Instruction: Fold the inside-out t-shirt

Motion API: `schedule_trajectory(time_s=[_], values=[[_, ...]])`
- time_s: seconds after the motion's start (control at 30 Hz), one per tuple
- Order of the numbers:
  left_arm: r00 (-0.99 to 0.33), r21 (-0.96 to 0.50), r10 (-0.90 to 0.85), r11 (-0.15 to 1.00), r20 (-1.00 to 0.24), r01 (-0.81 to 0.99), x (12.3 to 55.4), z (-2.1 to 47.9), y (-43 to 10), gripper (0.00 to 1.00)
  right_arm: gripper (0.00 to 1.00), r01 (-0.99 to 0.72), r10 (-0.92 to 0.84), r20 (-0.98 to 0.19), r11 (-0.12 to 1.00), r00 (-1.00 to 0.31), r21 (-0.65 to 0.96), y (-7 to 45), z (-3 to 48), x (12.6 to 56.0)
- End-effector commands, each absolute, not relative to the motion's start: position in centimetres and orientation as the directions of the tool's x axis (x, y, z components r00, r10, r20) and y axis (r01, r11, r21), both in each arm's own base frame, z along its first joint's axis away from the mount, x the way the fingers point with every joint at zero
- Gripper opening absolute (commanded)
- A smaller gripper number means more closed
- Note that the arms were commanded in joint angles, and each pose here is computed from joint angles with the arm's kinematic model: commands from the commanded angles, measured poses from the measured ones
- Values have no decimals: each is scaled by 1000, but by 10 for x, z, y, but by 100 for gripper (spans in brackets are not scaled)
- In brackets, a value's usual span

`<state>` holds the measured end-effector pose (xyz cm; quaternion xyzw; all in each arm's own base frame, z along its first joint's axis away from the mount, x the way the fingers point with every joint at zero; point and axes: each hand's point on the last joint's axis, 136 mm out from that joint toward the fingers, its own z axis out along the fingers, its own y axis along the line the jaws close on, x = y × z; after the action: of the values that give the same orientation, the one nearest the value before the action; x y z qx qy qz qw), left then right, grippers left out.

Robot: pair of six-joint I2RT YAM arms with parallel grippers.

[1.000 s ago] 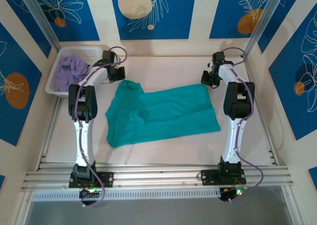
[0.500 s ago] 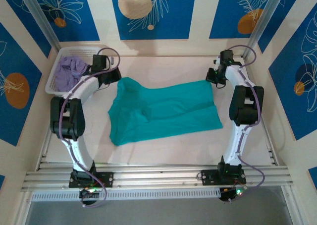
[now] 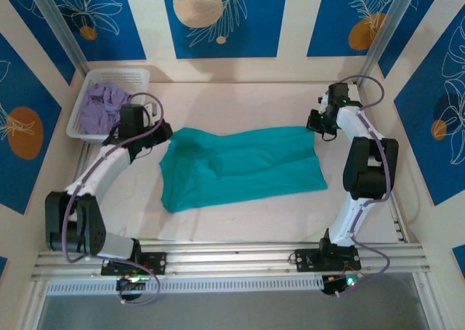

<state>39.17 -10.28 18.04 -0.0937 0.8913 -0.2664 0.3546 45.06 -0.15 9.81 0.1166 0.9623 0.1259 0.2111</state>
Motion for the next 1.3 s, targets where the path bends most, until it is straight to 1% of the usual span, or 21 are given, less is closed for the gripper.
schedule_trajectory(time_s=[0.0,0.2,0.3,0.57,0.67,0.7,0.77,0.8,0.83,0.9,0.93,0.97,1.03,1.1,1.2,1.27], values=[[-758,-551,-358,835,-545,2,360,171,-101,0,6,189,288,-371,941,-883,281,-1,102,434],[-795,-605,-352,796,-493,23,321,163,-114,0,6,220,295,-343,945,-892,241,-8,91,417],[-815,-599,-328,800,-479,30,305,157,-119,0,6,233,296,-339,948,-893,215,-13,89,413],[-866,-581,-309,813,-393,-27,262,116,-120,0,7,314,352,-303,935,-886,166,-29,75,390],[-885,-584,-307,811,-351,-49,248,98,-121,0,14,362,392,-291,919,-873,154,-35,66,378],[-889,-589,-310,806,-337,-57,244,93,-122,0,18,379,407,-296,913,-864,148,-38,65,375],[-899,-609,-310,791,-311,-62,239,87,-126,0,31,394,419,-342,908,-841,145,-41,72,374],[-903,-623,-303,781,-304,-53,238,88,-129,2,37,396,425,-373,905,-825,157,-42,80,374],[-908,-630,-290,776,-302,-39,237,89,-132,11,41,382,420,-411,908,-809,174,-39,90,376],[-909,-626,-275,779,-313,-20,239,95,-132,32,47,323,385,-478,923,-790,209,-26,110,379],[-905,-624,-271,781,-327,-8,242,99,-133,39,49,268,346,-517,937,-783,222,-13,121,382],[-900,-625,-272,781,-341,1,244,103,-133,43,51,217,310,-542,949,-781,231,0,128,383],[-883,-637,-285,770,-373,21,253,110,-135,50,53,73,218,-581,962,-784,262,38,140,383],[-867,-658,-307,752,-394,33,264,115,-138,56,55,-76,124,-592,950,-796,302,85,146,380],[-865,-679,-319,733,-387,33,278,114,-144,58,56,-273,-13,-600,898,-800,344,161,148,368],[-871,-687,-320,726,-373,28,288,111,-148,58,57,-379,-65,-603,829,-795,411,212,151,358]])
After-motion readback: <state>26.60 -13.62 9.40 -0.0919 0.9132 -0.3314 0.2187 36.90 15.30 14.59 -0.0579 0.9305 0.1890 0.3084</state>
